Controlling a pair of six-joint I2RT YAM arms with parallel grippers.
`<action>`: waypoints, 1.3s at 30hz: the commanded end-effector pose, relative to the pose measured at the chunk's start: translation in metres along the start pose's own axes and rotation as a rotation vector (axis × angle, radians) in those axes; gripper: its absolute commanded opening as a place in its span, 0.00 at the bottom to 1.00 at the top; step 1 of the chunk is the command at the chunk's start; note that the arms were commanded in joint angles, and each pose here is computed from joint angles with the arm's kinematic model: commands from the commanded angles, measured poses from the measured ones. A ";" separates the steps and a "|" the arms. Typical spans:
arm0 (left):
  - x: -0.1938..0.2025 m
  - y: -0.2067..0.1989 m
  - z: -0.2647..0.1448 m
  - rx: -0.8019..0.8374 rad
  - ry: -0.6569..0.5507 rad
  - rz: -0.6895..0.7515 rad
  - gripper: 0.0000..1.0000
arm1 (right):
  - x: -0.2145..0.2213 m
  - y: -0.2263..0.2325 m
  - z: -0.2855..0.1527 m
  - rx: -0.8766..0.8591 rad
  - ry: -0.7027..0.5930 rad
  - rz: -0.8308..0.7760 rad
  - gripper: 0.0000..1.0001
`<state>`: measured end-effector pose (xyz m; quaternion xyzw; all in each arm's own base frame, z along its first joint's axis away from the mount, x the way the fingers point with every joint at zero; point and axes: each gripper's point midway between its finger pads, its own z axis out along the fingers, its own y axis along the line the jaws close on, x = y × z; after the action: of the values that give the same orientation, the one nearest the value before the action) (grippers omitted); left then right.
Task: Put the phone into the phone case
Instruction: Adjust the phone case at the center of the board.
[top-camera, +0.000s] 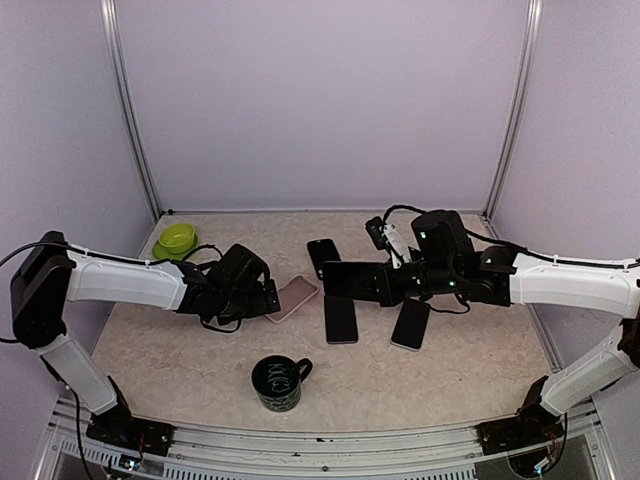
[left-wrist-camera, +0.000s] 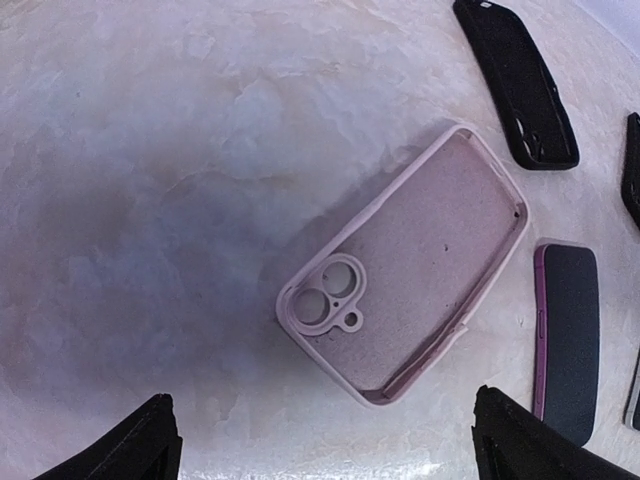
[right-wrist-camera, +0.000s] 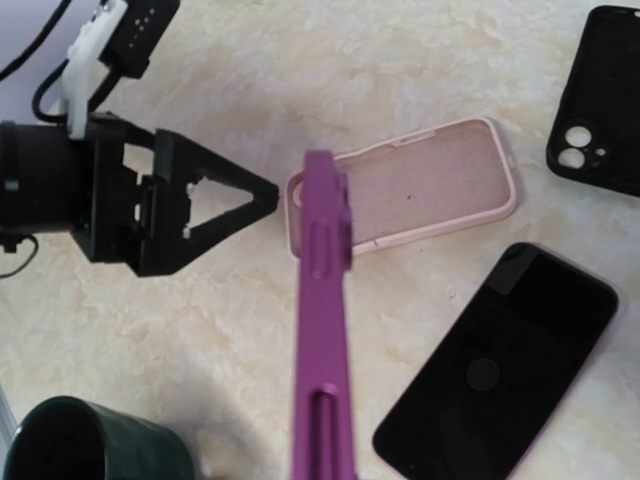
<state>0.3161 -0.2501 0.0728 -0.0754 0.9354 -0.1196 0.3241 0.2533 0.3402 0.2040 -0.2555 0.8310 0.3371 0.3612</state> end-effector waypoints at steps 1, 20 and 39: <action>0.004 0.007 0.002 -0.031 0.005 -0.140 0.99 | -0.031 0.011 -0.010 -0.030 -0.092 -0.022 0.00; 0.008 0.016 0.041 -0.102 0.013 -0.183 0.90 | -0.023 0.008 -0.013 -0.024 -0.092 -0.014 0.00; 0.000 0.030 0.047 -0.240 -0.023 -0.133 0.58 | -0.018 0.004 -0.010 -0.016 -0.089 -0.012 0.00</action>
<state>0.3398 -0.2342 0.0240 -0.1751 0.9347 -0.0507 0.3050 0.2517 0.3374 0.1987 -0.2544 0.8328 0.3347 0.3601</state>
